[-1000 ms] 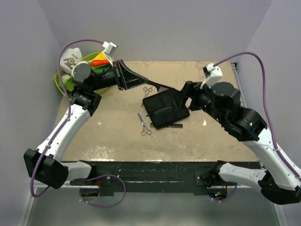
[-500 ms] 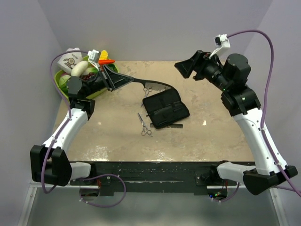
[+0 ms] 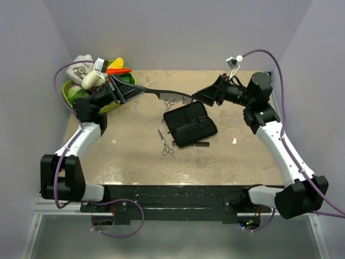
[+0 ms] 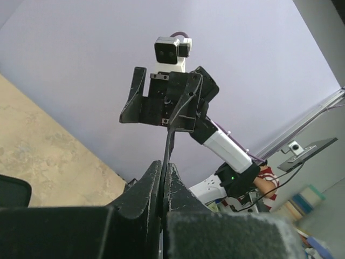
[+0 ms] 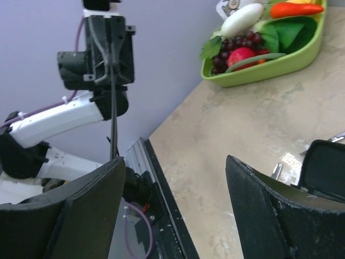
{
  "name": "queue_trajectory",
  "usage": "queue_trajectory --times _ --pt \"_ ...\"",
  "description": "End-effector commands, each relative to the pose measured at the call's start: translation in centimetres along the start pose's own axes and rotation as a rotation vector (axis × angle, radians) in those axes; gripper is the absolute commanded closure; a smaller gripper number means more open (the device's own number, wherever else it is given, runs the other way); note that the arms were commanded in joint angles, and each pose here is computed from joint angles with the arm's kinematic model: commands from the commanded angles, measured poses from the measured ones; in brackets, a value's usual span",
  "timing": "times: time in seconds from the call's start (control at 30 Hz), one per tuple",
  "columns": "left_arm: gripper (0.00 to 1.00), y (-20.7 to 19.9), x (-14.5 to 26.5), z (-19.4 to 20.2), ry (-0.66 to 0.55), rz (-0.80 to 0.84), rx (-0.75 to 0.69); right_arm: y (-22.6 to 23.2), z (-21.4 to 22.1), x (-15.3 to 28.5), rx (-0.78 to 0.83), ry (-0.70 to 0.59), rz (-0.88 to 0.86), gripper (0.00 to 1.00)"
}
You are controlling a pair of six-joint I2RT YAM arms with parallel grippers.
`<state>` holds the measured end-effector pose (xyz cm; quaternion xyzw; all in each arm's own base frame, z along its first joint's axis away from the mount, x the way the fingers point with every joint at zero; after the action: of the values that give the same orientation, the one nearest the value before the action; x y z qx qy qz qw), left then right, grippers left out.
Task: Sort the hair-cutting tools
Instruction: Pick up the comb at the center of the board.
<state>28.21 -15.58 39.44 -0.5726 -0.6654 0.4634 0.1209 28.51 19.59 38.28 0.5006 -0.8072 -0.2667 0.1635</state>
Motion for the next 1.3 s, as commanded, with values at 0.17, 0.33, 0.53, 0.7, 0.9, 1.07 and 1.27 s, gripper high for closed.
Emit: queue_trajectory --times 0.17,0.33,0.53,0.7,0.9,1.07,1.27 --pt "1.00 -0.4 0.2 -0.1 0.001 0.070 -0.064 4.3 -1.0 1.4 0.090 -0.024 -0.172 0.25" --pt "1.00 -0.1 0.1 -0.2 -0.005 0.070 -0.064 4.1 -0.6 1.6 0.084 -0.021 -0.134 0.27" --pt "1.00 0.0 0.1 -0.4 -0.005 0.073 -0.071 4.1 -0.5 1.4 0.064 -0.020 -0.153 0.29" --pt "1.00 0.0 -0.1 -0.5 -0.005 0.080 -0.072 3.0 0.6 0.9 0.032 0.013 -0.140 0.31" --pt "1.00 0.1 -0.1 -0.6 0.004 0.079 -0.072 3.5 0.8 -0.2 0.030 0.035 -0.166 0.38" --pt "1.00 0.3 -0.2 -0.7 0.007 0.081 -0.078 3.5 1.4 -1.4 0.020 0.068 -0.172 0.48" --pt "1.00 0.5 -0.2 -0.7 0.018 0.082 -0.080 3.7 1.1 -1.9 0.036 0.064 -0.177 0.56"
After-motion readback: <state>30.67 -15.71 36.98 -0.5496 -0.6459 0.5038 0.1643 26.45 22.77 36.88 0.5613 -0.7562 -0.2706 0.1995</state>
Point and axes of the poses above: each gripper's point midway between its finger pads, its own x axis back along the fingers, its own y axis along the line the jaws close on, z = x × y, the point moved 4 cm from there along x, back along the fingers, and after that the axes turned 3 degrees about x, right-handed, at the moved point
